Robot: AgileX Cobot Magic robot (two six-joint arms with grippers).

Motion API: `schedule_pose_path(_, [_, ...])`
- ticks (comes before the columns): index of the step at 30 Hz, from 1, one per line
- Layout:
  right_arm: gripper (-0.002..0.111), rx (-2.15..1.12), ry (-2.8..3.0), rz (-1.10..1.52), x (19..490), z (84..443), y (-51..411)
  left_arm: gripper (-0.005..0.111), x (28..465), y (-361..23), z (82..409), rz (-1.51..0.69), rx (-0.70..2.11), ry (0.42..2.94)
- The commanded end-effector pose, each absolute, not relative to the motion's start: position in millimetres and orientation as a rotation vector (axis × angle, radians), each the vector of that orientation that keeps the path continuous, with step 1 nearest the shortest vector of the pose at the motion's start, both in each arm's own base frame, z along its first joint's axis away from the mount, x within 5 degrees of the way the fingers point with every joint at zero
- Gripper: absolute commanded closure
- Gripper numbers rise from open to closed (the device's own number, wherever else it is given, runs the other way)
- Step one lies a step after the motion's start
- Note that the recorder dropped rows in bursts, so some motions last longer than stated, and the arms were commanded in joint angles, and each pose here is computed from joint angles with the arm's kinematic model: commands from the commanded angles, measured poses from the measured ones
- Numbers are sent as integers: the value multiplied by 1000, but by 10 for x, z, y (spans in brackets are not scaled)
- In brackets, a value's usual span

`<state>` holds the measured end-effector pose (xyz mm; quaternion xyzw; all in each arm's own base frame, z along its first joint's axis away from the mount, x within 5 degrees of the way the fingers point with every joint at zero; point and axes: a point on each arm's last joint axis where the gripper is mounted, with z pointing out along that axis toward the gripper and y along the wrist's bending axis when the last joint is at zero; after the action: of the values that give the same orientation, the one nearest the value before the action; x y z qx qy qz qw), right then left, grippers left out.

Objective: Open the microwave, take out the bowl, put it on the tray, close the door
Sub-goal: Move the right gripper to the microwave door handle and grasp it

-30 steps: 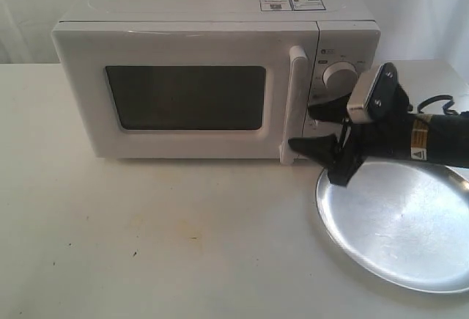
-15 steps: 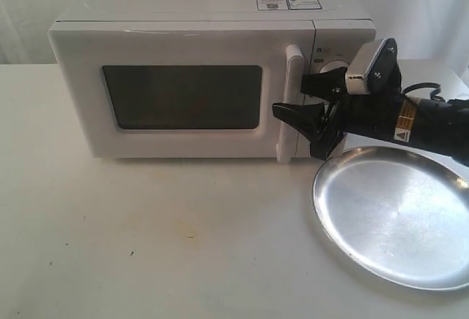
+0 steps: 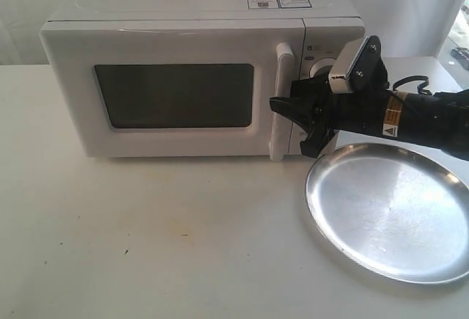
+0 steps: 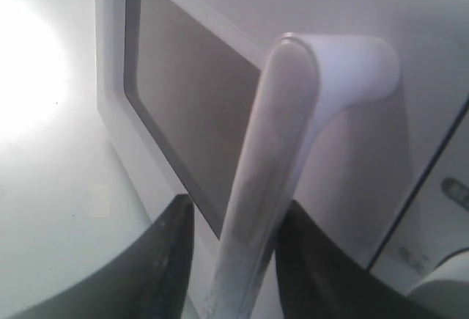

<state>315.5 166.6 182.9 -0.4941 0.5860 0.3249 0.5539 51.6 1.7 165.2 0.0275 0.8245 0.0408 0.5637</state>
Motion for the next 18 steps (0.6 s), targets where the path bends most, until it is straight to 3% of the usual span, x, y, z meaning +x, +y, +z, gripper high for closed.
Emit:
schedule_pose_path(1, [108, -1469, 1125, 974, 2858, 1798, 1998, 107, 516, 12, 1661, 84, 61, 1935])
schedule_pose_path(18, [108, -1574, 1096, 987, 2769, 1839, 1982, 107, 516, 12, 1661, 84, 61, 1935])
